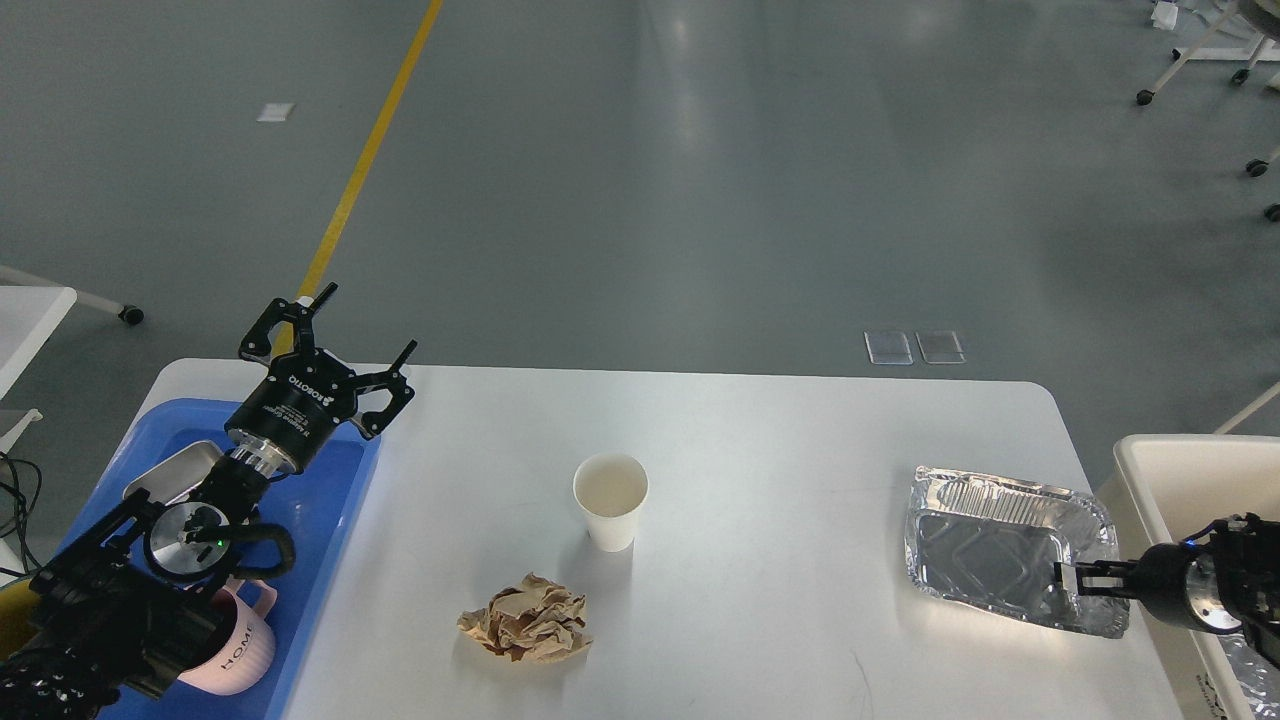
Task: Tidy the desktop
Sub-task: 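Grasp the edge of the aluminium foil tray with the right gripper, then slide the foil tray across the table toward the paper cup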
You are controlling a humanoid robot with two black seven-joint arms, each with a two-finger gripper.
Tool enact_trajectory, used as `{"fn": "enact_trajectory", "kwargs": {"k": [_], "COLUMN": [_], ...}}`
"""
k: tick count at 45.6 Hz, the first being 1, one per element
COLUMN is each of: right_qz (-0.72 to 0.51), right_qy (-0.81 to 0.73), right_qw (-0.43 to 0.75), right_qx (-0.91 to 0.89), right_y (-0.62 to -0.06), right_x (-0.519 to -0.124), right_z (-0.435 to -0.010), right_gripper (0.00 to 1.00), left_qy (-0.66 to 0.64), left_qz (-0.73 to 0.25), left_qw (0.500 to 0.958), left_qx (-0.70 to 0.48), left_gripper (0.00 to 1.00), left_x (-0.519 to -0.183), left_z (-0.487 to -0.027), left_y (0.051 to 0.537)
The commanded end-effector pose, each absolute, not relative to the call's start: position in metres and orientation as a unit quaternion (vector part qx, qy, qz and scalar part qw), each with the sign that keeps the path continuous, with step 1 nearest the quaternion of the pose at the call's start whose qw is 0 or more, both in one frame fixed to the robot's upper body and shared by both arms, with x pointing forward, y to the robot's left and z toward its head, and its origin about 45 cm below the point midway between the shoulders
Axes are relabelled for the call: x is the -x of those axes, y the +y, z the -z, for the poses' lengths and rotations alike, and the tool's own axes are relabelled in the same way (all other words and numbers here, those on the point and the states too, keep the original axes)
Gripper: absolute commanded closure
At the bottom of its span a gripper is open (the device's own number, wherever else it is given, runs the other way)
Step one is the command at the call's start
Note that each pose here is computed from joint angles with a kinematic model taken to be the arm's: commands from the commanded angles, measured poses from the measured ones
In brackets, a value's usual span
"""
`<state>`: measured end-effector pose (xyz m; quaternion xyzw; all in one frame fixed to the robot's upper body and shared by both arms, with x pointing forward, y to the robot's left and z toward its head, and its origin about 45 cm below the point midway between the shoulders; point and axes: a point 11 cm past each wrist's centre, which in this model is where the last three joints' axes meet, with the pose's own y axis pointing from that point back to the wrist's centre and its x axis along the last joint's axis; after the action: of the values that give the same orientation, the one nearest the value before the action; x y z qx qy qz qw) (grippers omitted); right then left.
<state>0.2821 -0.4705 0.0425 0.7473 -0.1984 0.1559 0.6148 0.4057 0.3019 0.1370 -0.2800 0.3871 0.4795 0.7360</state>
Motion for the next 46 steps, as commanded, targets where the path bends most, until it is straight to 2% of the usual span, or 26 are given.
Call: {"fn": "enact_trajectory", "kwargs": {"k": [1, 5, 15, 28, 38, 46], "right_qz": [-0.155, -0.156, -0.17, -0.169, -0.172, -0.18], "right_qy": [-0.197, -0.195, -0.191, -0.185, -0.168, -0.161], "right_qw": [0.612, 0.612, 0.625, 0.605, 0.53, 0.491], "right_qx": [-0.75, -0.751, -0.738, -0.756, -0.813, -0.837], "right_y": [-0.47, -0.471, -0.485, -0.476, -0.454, -0.429], "right_x": [-0.282, -0.281, -0.282, -0.283, -0.288, -0.313], "right_z": [-0.043, -0.043, -0.047, -0.049, -0.064, -0.083], "right_gripper": [0.92, 1.0, 1.0, 1.0, 1.0, 1.0], "left_qy": [0.387, 0.387, 0.388, 0.387, 0.384, 0.385], "left_qz": [-0.48, -0.48, -0.48, -0.478, -0.474, -0.475], "left_qw": [0.736, 0.736, 0.736, 0.737, 0.741, 0.74], "left_qx": [0.28, 0.279, 0.279, 0.279, 0.28, 0.28], "left_gripper": [0.03, 0.03, 0.03, 0.03, 0.03, 0.03], "left_x": [-0.406, -0.405, -0.405, -0.406, -0.41, -0.412], "left_z": [-0.137, -0.136, -0.136, -0.138, -0.143, -0.144], "left_y": [0.302, 0.303, 0.302, 0.302, 0.299, 0.296]}}
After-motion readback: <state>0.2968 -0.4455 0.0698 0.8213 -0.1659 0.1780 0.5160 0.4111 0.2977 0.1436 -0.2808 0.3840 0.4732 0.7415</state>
